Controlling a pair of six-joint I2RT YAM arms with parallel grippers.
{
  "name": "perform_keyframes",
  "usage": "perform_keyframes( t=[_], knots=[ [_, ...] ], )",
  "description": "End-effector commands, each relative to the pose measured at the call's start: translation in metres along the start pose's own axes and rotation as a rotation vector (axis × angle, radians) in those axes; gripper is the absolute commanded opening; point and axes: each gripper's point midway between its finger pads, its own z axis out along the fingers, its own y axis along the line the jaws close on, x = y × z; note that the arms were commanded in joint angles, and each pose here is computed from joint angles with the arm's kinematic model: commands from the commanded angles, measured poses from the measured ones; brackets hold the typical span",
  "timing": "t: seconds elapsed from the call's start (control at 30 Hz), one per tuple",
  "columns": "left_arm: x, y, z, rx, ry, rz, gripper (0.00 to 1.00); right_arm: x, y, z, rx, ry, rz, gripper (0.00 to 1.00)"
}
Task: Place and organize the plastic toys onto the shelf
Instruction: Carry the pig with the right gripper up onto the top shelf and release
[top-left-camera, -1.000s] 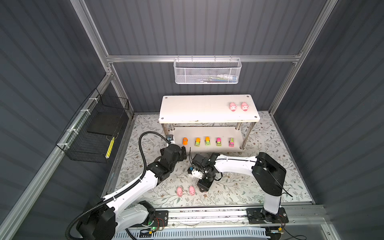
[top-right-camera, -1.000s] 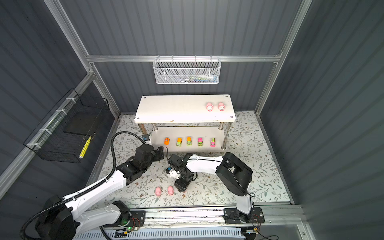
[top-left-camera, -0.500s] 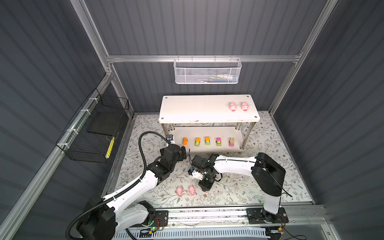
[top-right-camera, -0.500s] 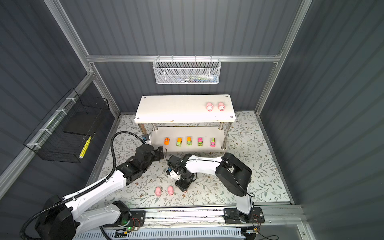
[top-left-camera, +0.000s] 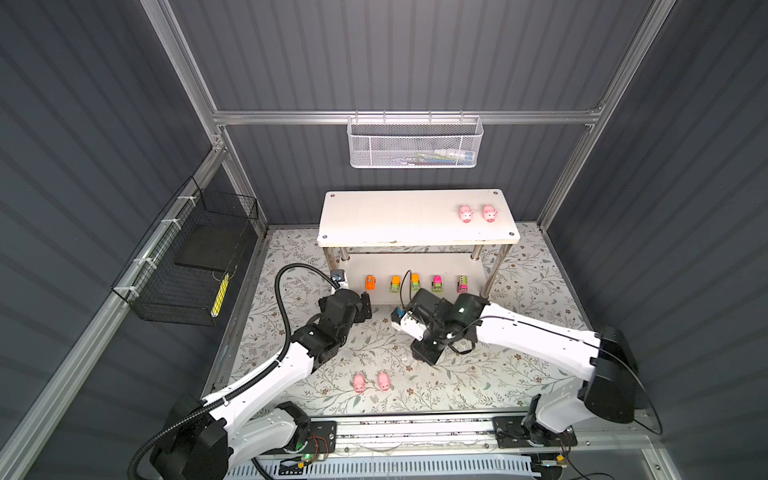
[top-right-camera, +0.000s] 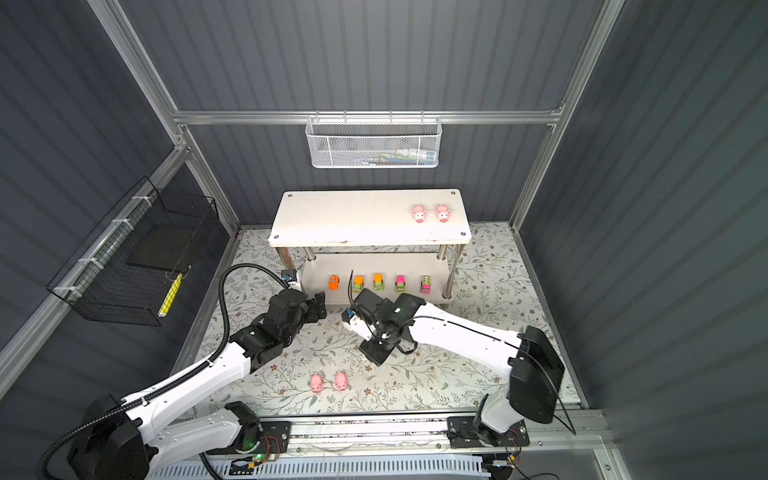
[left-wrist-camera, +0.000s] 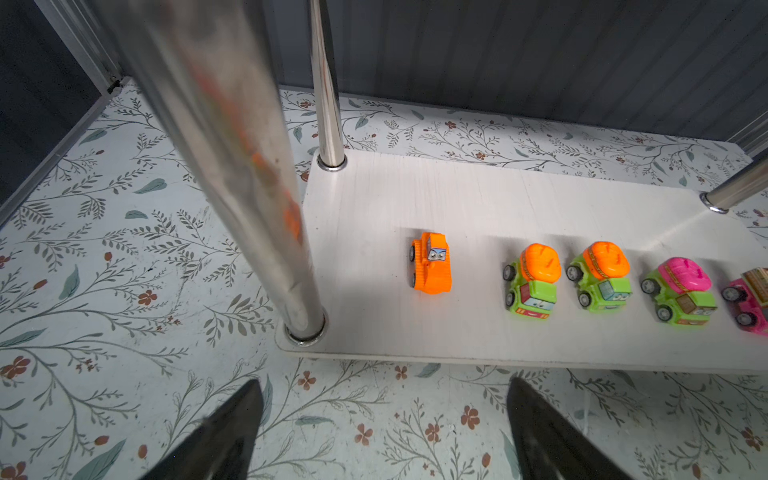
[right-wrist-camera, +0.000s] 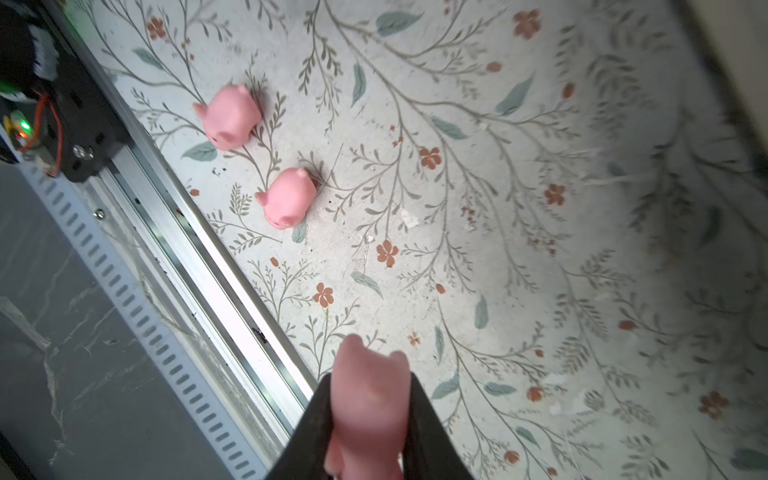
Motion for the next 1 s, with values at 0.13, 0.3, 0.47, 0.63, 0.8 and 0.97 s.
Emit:
perform_keyframes(
  t=[0.13,0.3,0.47,0.63,0.8,0.97],
  knots=[
    [0.007,0.004,0.003,-0.008,0.012,0.011,0.92,-0.042,-0.022,-0.123,0.159,-0.223,0.027,0.28],
    [0.012,0.003,0.005,0.001,0.017,0.003,0.91,-0.087,-0.039,-0.188,0.306,-0.356,0.01,0.28],
    [0.016,0.003,0.007,0.0,0.028,0.012,0.91,-0.132,-0.074,-0.229,0.43,-0.46,0.073,0.29],
    [0.018,0.002,0.008,0.002,0.034,0.014,0.92,-0.166,-0.116,-0.245,0.414,-0.557,0.203,0.28],
    [0.024,0.002,0.012,0.001,0.053,0.019,0.92,-0.183,-0.151,-0.235,0.393,-0.59,0.289,0.29],
    [0.028,0.001,0.017,-0.002,0.066,0.035,0.91,-0.191,-0.168,-0.223,0.356,-0.593,0.331,0.29]
  ],
)
